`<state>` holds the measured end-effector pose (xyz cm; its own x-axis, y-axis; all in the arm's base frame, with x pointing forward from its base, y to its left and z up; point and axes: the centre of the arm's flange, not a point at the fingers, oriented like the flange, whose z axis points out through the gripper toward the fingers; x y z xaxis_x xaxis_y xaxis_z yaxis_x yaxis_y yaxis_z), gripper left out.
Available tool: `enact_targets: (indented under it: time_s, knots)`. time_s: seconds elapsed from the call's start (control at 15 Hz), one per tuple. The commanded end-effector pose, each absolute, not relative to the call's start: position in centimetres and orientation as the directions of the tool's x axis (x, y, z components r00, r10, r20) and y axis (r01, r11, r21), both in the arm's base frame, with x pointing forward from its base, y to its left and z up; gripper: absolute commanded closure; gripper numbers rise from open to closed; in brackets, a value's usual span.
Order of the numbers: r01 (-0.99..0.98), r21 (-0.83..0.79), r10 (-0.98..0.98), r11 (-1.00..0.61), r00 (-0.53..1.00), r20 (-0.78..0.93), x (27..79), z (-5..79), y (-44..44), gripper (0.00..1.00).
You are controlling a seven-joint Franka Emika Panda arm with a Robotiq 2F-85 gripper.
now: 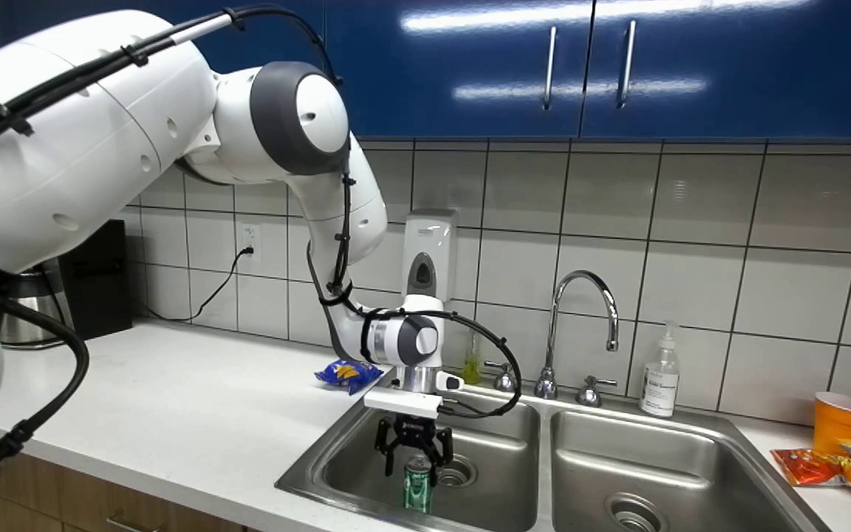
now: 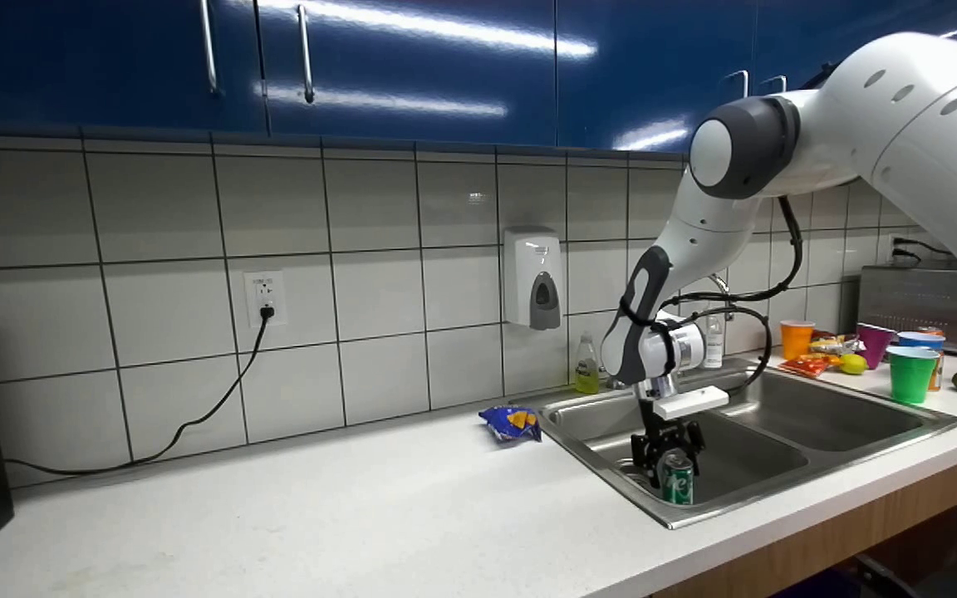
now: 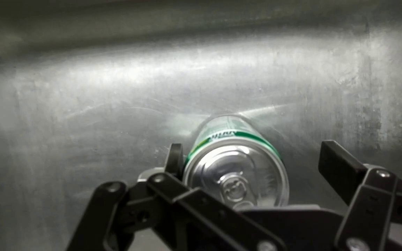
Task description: Pick up the canned drink and put it in the sink
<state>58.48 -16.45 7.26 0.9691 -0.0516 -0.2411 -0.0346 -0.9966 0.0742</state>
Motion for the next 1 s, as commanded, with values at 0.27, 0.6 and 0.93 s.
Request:
enact_targets:
  time_s: [0.27, 0.6, 0.93]
  knots:
    - [-0.038, 0.051, -0.051, -0.998, 0.956, -0.288, 57.9, 10.6, -16.3, 0.00]
    - [-0.049, 0.053, -0.062, -0.997, 0.954, -0.294, 57.4, 12.5, -16.6, 0.00]
    - [-0.054, 0.059, -0.067, -0.997, 0.965, -0.252, 58.0, 15.3, -16.4, 0.00]
